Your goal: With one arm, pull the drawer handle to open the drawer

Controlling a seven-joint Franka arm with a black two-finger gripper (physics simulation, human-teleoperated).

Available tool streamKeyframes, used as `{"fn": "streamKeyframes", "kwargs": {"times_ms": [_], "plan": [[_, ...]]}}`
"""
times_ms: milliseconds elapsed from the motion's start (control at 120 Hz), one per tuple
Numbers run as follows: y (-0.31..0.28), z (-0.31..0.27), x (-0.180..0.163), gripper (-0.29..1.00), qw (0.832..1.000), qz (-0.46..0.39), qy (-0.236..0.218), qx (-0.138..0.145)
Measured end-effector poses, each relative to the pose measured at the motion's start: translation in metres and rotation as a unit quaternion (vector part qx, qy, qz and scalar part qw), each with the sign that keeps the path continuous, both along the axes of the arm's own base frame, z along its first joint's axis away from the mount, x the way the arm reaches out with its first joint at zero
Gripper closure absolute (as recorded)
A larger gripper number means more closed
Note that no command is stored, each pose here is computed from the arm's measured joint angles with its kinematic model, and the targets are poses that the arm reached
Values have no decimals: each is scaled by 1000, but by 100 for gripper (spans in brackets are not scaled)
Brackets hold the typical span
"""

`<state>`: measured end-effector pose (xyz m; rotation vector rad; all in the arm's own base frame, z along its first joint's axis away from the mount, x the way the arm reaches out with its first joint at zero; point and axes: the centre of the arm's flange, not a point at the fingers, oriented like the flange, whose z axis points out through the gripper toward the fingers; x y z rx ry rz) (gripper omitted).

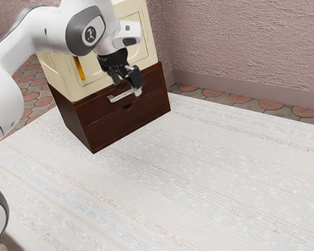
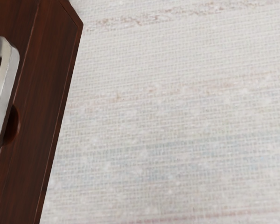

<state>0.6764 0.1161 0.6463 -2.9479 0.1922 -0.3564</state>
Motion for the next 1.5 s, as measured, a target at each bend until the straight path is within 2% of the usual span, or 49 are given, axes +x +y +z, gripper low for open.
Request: {"fn": "streamKeyframes", "kwargs": {"times_ms": [142, 483, 833, 1000, 1500], "plan": [[-5, -2, 7, 0, 999, -21, -12, 43], [3, -56, 39, 11, 996, -45, 11, 77], [24, -56, 49, 16, 986, -64, -1, 154], [31, -63, 55, 18, 983, -73, -3, 166], [49, -90, 69, 22, 980, -82, 3, 181]]}}
